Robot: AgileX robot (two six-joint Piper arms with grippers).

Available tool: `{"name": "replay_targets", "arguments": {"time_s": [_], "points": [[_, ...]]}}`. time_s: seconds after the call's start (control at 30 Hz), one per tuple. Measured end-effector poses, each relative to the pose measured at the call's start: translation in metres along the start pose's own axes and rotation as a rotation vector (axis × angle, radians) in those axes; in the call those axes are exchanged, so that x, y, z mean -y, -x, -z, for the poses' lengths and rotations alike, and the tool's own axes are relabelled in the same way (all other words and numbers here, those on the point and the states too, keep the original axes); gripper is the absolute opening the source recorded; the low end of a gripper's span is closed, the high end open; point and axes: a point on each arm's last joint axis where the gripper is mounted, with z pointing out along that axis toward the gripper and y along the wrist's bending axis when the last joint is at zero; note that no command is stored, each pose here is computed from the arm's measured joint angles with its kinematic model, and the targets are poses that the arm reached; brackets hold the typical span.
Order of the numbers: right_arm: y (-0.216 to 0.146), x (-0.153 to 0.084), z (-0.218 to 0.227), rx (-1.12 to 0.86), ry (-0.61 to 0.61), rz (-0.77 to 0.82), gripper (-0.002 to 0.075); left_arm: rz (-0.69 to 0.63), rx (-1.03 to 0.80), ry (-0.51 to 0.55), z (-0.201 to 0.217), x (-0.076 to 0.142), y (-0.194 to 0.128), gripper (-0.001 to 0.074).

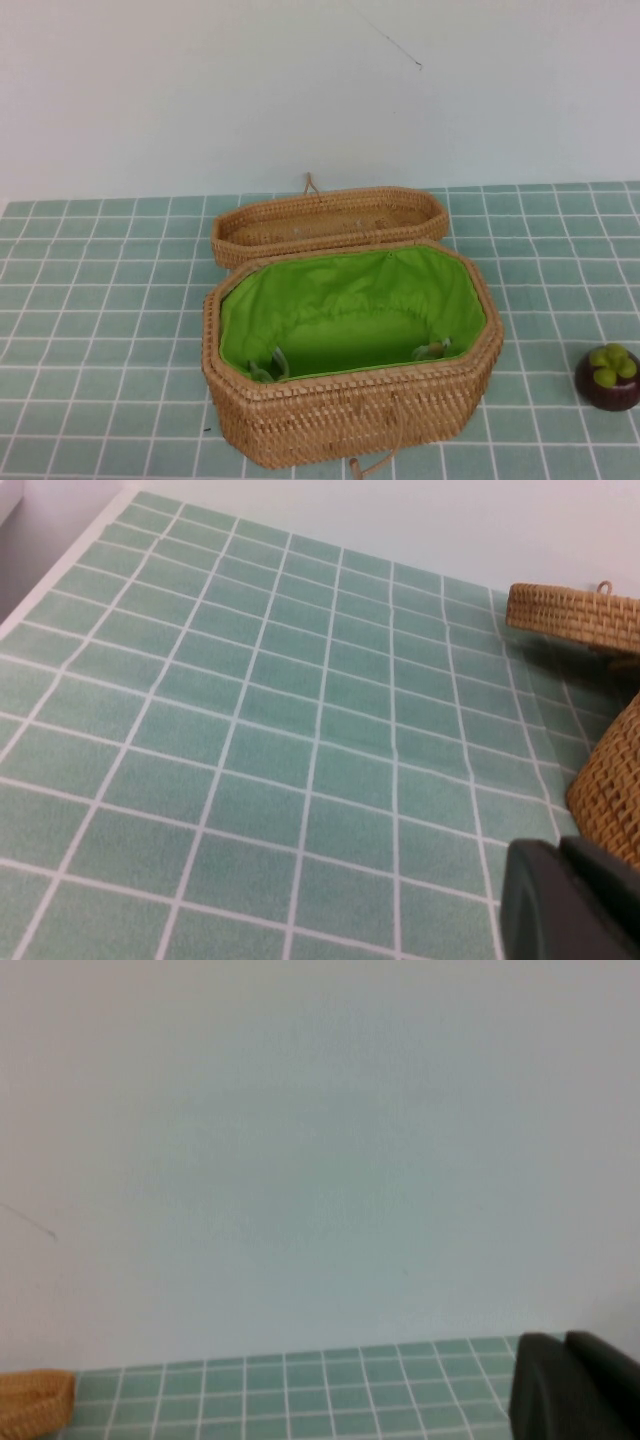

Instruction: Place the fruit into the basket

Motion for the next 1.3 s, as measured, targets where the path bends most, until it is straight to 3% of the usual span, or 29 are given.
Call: {"name": "replay_targets", "arguments": {"time_s": [0.27, 0.4, 0.57, 0.7, 0.73, 0.8, 0.97, 1.17, 1.3], "points": [[-0.029, -0.002, 0.005, -0.320, 0.014, -0.028, -0.0003, 0.000, 0.000, 0.000, 0.000, 0.000, 0.000, 0.0000], [-0.046, 0.001, 0.013, -0.522, -0.003, 0.044, -0.0003, 0.000, 0.000, 0.000, 0.000, 0.000, 0.000, 0.0000], [-0.046, -0.003, 0.008, -0.558, 0.046, 0.046, -0.0003, 0.000, 0.000, 0.000, 0.000, 0.000, 0.000, 0.0000], [-0.046, -0.010, -0.022, -0.671, 0.109, 0.078, -0.0003, 0.000, 0.000, 0.000, 0.000, 0.000, 0.000, 0.0000], [-0.040, -0.010, -0.026, -0.597, 0.111, 0.074, -0.0002, 0.000, 0.000, 0.000, 0.000, 0.000, 0.000, 0.0000], [-0.050, -0.023, -0.053, -0.794, 0.216, 0.121, -0.0003, 0.000, 0.000, 0.000, 0.000, 0.000, 0.000, 0.0000], [-0.060, -0.048, -0.106, -0.906, 0.363, 0.141, -0.0003, 0.000, 0.000, 0.000, 0.000, 0.000, 0.000, 0.0000], [-0.079, -0.065, -0.158, -1.007, 0.385, 0.115, -0.0003, 0.000, 0.000, 0.000, 0.000, 0.000, 0.000, 0.0000], [-0.073, -0.074, -0.181, -1.044, 0.437, 0.125, -0.0001, 0.000, 0.000, 0.000, 0.000, 0.000, 0.000, 0.0000]]}}
